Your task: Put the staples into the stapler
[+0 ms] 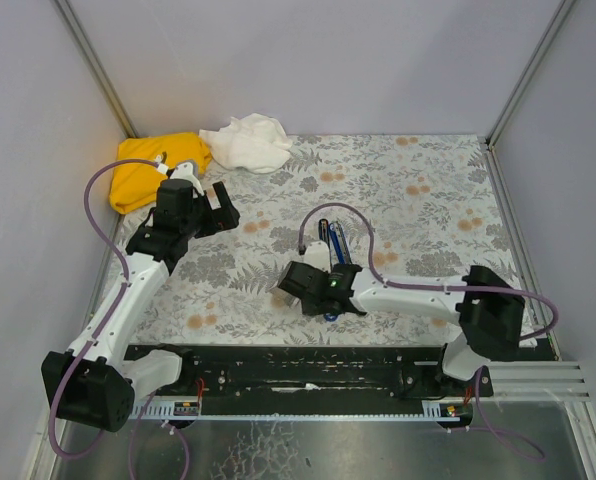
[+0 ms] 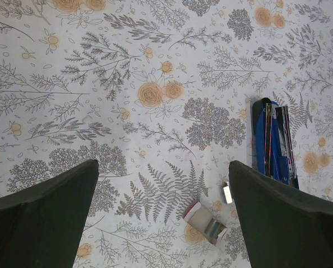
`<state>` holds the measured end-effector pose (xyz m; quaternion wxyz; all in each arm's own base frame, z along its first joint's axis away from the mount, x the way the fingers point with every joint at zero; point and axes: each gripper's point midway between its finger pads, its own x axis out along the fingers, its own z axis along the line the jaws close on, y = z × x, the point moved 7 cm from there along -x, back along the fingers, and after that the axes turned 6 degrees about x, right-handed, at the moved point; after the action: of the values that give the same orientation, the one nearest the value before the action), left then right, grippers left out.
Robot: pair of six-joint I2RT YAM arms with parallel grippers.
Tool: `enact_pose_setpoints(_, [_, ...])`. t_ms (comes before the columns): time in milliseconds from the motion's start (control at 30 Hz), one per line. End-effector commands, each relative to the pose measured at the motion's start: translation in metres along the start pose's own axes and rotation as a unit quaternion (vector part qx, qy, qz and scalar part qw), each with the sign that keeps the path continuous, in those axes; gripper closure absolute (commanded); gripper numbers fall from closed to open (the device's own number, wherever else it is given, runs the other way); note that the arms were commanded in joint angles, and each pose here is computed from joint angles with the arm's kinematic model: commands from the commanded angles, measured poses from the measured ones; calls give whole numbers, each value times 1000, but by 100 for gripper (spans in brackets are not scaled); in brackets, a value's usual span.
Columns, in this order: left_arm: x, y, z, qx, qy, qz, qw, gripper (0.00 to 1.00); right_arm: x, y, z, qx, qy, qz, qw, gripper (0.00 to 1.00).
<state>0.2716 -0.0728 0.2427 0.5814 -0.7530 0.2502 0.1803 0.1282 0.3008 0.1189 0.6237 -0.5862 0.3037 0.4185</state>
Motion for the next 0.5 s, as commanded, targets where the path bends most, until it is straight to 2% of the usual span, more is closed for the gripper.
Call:
enact_pose_setpoints(0, [-1, -11, -4, -6, 15, -31, 999, 0, -19, -31, -12, 17, 4, -59, 998, 87])
enact_pose_setpoints(233, [2, -9, -4, -8, 18, -24, 1000, 0, -8, -36, -36, 33, 21, -92, 995, 87])
enact_pose_setpoints(467, [4, -6, -4, -10, 19, -18, 1000, 0, -1, -36, -43, 38, 28, -97, 994, 87])
